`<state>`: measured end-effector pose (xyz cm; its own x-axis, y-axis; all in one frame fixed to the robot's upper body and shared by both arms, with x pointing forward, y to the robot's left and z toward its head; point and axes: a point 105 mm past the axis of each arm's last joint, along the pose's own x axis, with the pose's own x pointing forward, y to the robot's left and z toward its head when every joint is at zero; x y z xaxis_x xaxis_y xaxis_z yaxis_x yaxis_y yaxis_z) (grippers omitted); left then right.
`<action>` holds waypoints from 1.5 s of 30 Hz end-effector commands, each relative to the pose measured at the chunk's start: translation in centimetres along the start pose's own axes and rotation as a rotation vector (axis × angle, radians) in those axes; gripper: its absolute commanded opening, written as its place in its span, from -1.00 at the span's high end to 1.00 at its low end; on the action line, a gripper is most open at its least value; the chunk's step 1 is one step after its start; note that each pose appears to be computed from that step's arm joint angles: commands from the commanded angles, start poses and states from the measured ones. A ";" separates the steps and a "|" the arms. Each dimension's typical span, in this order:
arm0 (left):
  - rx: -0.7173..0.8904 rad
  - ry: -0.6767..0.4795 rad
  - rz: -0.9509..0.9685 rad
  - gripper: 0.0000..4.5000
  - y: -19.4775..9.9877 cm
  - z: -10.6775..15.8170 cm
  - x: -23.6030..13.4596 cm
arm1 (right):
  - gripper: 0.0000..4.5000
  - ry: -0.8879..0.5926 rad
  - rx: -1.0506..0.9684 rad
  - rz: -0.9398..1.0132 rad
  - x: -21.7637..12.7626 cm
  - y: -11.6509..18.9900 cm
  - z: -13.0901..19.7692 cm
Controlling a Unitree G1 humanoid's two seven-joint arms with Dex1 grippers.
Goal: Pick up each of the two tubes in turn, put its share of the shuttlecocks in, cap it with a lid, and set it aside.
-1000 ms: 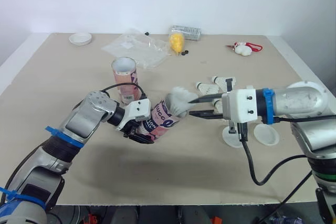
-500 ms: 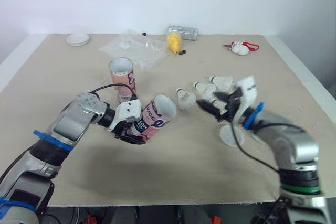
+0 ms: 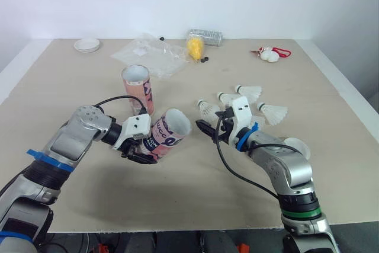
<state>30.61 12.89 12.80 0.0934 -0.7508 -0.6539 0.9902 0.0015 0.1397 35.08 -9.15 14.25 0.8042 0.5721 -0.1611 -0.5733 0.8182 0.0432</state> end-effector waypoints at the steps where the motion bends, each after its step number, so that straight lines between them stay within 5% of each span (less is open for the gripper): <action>1: -0.013 0.013 0.030 -0.34 0.2 -0.4 -0.2 | -0.97 -0.054 -0.043 -0.004 0.8 0.2 1.5; 11: 0.003 0.006 0.029 -0.34 0.3 0.2 0.3 | -0.97 -0.038 -0.065 -0.044 3.6 -0.7 1.4; 15: 0.003 0.008 0.027 -0.34 0.2 0.0 0.4 | -0.46 -0.037 -0.071 -0.071 4.3 -1.1 1.5; 22: 0.008 0.008 0.027 -0.34 0.3 0.1 0.5 | 0.97 -0.033 -0.096 -0.066 4.8 -0.9 1.4; 31: 0.021 0.000 0.015 -0.34 0.6 0.4 0.9 | 0.97 -0.154 -0.228 0.029 2.8 -0.5 5.0; 38: 0.025 -0.019 -0.006 -0.34 0.9 1.3 1.3 | 0.97 -0.327 -0.706 0.198 -4.1 -1.4 12.9; 45: 0.039 -0.036 -0.025 -0.34 1.5 2.3 2.1 | 0.97 -0.236 -1.160 0.522 -8.7 1.5 12.7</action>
<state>31.82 9.88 13.04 0.0570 -0.7773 -0.6265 0.9897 -0.0383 0.1377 30.74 -12.83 27.40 0.4408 0.8781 -0.1861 -0.5796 0.1201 -0.8060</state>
